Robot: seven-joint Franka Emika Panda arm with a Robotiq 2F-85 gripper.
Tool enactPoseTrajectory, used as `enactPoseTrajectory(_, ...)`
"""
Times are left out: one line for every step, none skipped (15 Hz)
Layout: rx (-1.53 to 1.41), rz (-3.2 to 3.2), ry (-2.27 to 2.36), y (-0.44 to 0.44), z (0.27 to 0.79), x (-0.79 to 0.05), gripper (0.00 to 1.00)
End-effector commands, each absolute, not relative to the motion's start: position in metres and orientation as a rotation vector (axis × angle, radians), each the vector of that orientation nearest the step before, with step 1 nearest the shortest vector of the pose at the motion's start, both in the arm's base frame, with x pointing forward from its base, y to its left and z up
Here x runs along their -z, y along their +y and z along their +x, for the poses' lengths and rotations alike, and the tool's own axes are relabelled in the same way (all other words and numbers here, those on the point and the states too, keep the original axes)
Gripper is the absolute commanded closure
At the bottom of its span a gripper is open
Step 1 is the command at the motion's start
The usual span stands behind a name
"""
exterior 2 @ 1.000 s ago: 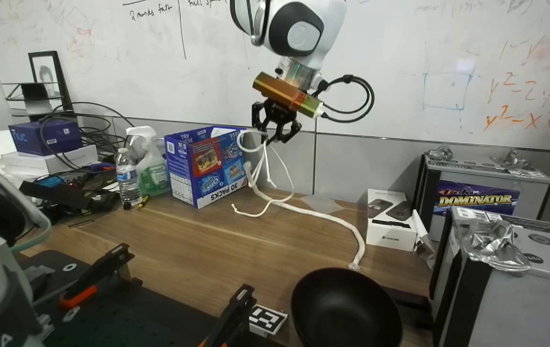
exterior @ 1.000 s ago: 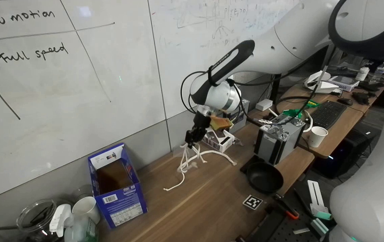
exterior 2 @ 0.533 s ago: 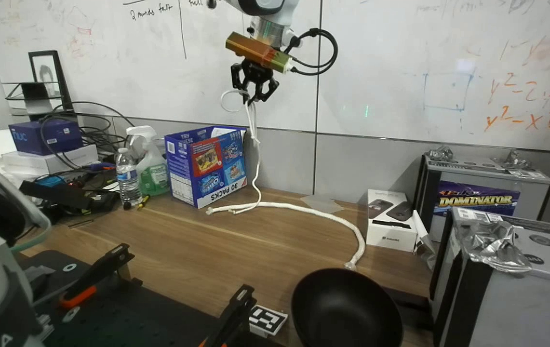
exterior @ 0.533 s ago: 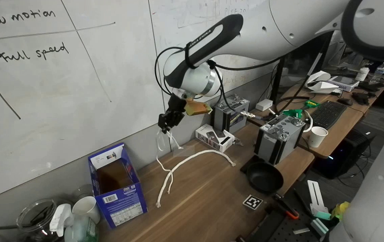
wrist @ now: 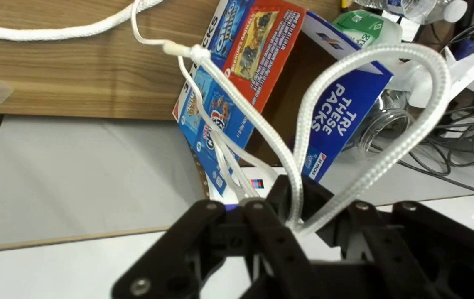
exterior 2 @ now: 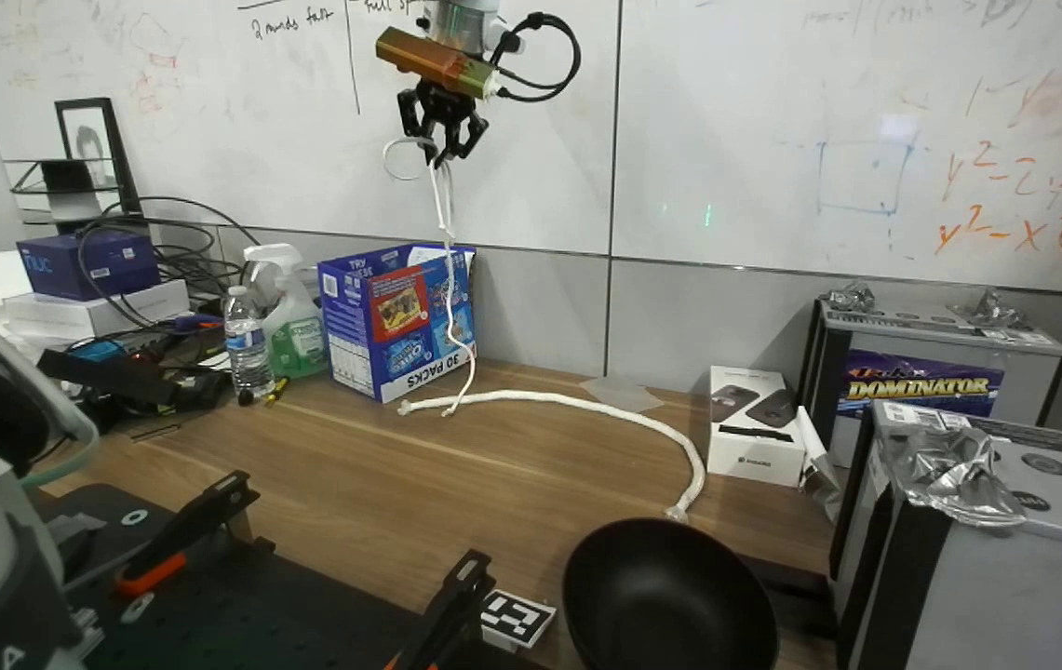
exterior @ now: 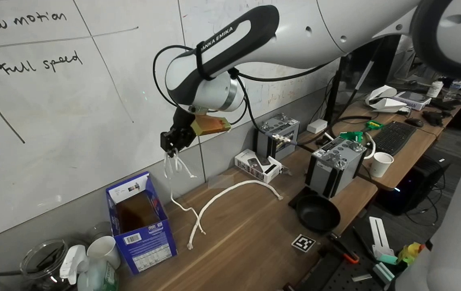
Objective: Put the ropes in the box one at a time
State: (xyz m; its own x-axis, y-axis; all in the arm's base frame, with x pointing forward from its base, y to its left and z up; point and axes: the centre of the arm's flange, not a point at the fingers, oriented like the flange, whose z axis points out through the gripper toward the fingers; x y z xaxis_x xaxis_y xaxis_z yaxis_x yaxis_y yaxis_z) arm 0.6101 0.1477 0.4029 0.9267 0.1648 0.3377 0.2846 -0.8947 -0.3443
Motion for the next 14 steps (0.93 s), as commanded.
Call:
enactPoseTrajectory(0.479,-2.697,-0.340,0.181,0.625,-0.434,0.93)
enactPoseTrajectory(0.477,-2.688,-0.355,0.191,0.627,-0.436,0.93)
enactPoseTrajectory(0.472,-2.676,-0.363,0.200,0.629,-0.437,0.93)
enactPoseTrajectory(0.465,-2.659,-0.381,0.209,0.630,-0.435,0.93)
enactPoseTrajectory(0.461,-2.646,-0.393,0.216,0.632,-0.434,0.93)
enactPoseTrajectory(0.445,-2.630,-0.407,0.224,0.634,-0.426,0.93)
enactPoseTrajectory(0.433,-2.612,-0.416,0.230,0.637,-0.420,0.93)
enactPoseTrajectory(0.415,-2.594,-0.418,0.236,0.641,-0.411,0.93)
enactPoseTrajectory(0.400,-2.583,-0.418,0.242,0.643,-0.400,0.93)
enactPoseTrajectory(0.387,-2.564,-0.411,0.247,0.646,-0.390,0.93)
enactPoseTrajectory(0.370,-2.553,-0.400,0.252,0.648,-0.381,0.93)
enactPoseTrajectory(0.354,-2.539,-0.384,0.258,0.653,-0.370,0.93)
enactPoseTrajectory(0.339,-2.529,-0.375,0.262,0.656,-0.362,0.93)
enactPoseTrajectory(0.326,-2.520,-0.365,0.266,0.659,-0.354,0.93)
